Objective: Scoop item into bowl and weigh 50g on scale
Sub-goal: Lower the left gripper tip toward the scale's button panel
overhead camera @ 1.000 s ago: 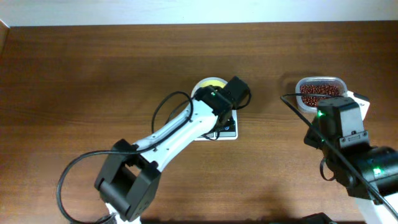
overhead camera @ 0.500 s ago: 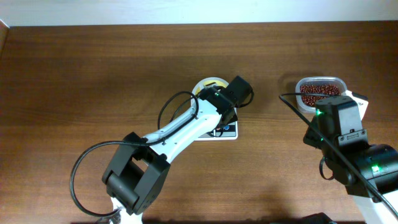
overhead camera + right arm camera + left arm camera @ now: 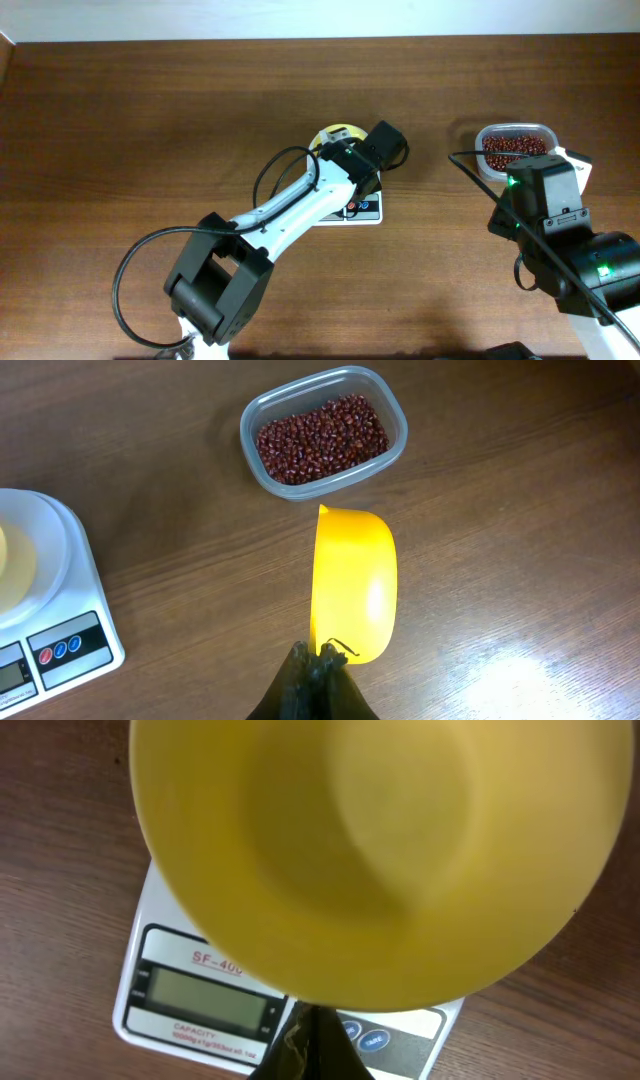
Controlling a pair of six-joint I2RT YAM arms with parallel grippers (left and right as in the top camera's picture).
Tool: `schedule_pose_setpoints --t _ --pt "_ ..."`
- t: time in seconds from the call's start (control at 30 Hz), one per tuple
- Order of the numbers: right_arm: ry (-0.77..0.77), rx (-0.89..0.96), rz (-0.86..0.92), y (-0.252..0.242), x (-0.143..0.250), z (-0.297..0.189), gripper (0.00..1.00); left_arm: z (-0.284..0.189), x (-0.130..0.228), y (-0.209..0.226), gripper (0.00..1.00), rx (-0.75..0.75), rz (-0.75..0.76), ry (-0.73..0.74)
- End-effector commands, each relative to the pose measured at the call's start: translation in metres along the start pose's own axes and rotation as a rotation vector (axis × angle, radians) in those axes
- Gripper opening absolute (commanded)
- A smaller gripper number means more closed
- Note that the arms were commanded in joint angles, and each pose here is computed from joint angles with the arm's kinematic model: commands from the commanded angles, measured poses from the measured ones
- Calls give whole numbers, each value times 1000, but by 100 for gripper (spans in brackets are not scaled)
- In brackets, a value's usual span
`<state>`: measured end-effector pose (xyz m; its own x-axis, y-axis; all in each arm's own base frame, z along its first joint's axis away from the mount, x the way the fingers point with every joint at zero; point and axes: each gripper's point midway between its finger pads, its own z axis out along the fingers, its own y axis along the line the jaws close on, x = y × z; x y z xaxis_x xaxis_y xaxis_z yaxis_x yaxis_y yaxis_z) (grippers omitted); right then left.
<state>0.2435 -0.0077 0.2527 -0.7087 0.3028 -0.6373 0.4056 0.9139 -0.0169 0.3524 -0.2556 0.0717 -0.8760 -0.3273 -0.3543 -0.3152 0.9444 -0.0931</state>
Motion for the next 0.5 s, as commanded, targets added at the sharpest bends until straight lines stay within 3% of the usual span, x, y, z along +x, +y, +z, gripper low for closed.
schedule_pose_setpoints --t 0.0,0.2,0.47 --pt "-12 -12 7 2 -4 -5 4 3 3 9 0 -39 5 7" --pt "-13 -12 7 2 -4 -5 4 -1 18 8 0 -59 40 22" --pt "-12 -12 6 2 -4 -5 4 -17 38 7 0 -137 -14 -119"
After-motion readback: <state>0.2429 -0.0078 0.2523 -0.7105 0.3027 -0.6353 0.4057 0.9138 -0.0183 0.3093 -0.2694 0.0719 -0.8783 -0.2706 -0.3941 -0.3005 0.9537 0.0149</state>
